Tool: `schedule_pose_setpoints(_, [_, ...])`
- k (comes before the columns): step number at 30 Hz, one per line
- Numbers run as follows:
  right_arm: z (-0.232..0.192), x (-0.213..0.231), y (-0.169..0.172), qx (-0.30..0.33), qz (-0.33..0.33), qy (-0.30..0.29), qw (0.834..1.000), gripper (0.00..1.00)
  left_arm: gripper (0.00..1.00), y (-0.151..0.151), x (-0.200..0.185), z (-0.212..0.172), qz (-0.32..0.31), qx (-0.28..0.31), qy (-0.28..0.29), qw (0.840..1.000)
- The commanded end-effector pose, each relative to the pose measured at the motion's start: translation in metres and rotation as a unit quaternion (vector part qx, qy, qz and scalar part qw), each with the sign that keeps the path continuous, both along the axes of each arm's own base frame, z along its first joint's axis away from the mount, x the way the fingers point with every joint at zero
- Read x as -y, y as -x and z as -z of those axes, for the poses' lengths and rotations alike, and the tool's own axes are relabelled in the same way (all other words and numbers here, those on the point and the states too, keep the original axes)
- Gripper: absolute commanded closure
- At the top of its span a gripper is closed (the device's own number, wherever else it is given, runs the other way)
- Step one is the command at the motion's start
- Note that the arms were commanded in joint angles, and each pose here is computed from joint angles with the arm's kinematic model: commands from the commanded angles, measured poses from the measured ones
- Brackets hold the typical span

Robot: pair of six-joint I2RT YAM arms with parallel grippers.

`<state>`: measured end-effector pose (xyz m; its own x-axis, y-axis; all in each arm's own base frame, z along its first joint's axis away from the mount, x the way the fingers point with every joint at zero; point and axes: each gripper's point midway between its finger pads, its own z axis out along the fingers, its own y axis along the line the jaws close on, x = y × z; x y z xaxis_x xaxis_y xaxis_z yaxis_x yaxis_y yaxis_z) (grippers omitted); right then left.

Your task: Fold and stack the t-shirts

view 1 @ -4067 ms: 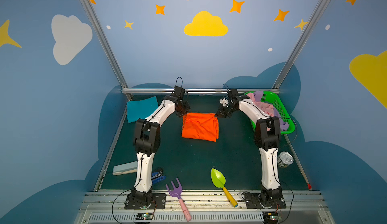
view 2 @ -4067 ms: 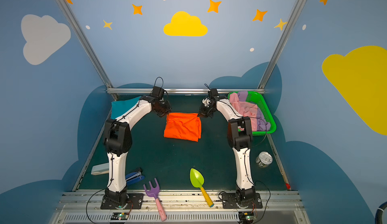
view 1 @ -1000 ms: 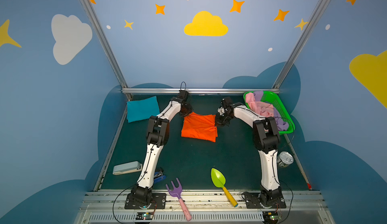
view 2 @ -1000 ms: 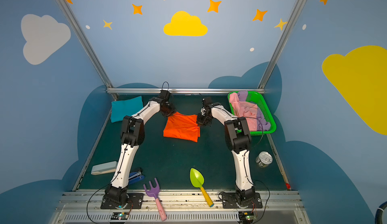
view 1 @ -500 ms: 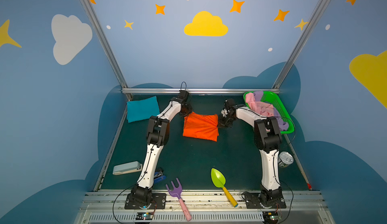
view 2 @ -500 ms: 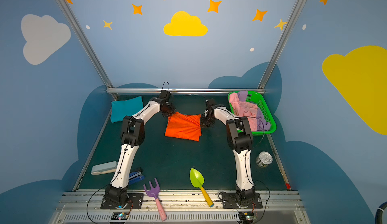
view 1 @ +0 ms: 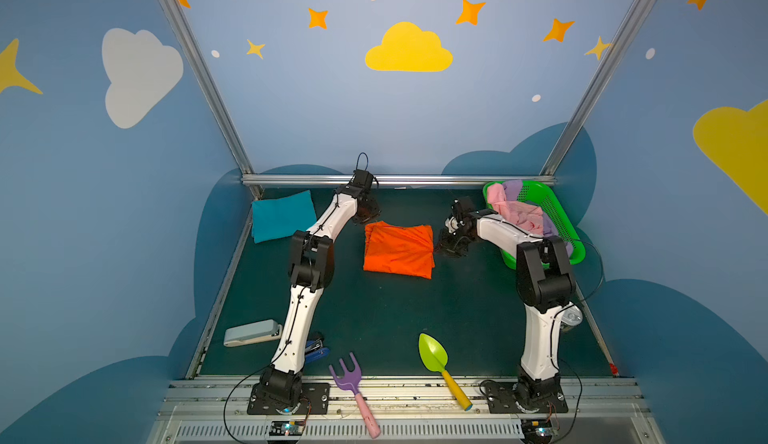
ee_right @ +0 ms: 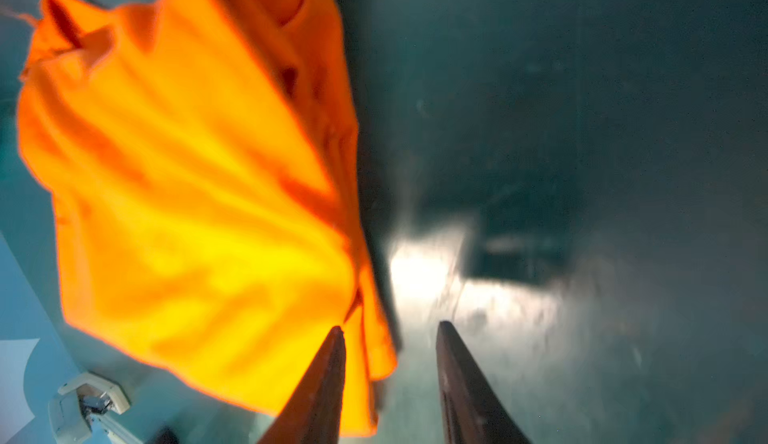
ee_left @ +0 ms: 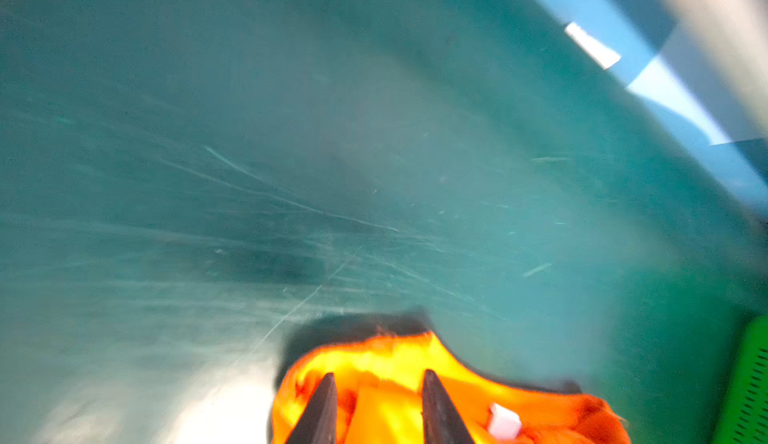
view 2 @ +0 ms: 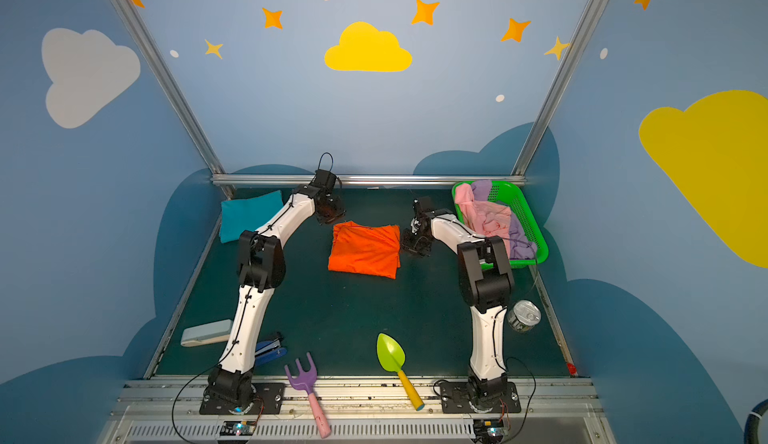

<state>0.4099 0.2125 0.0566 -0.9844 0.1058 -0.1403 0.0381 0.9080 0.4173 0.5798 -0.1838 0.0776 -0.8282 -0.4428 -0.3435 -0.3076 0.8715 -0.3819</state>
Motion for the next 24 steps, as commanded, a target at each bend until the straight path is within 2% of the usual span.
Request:
schedule_pose_setpoints(1, [-0.021,-0.016,0.020,0.027,-0.040,0.010,0.999,0.65,0.63,0.012,-0.006,-0.051,0.004,0.034,-0.012,0.999])
schedule_pose_setpoints(4, [-0.020,-0.028,0.035,0.031,-0.065,0.015,0.997,0.69,0.59,0.024,-0.005,-0.046,0.009,0.036,-0.016,0.999])
schedule_pose_setpoints(11, [0.001,-0.038,0.055,-0.002,-0.085,0.017,0.996,0.66,0.45,0.031,0.001,0.001,0.014,-0.006,-0.013,1.000])
schedule_pose_setpoints(17, [0.016,-0.038,0.061,-0.024,-0.085,0.020,0.996,0.65,0.45,0.032,0.012,0.039,0.022,-0.036,-0.014,0.999])
schedule_pose_setpoints(19, [0.019,-0.039,0.062,-0.028,-0.086,0.020,0.996,0.64,0.55,0.031,0.013,0.047,0.021,-0.043,-0.012,0.999])
schedule_pose_setpoints(21, [0.021,-0.039,0.064,-0.029,-0.087,0.025,0.995,0.63,0.76,0.030,0.014,0.049,0.020,-0.046,-0.010,0.999])
schedule_pose_setpoints(24, [0.029,-0.035,0.069,-0.040,-0.088,0.039,0.995,0.62,0.94,0.023,0.016,0.035,0.020,-0.034,-0.005,0.999])
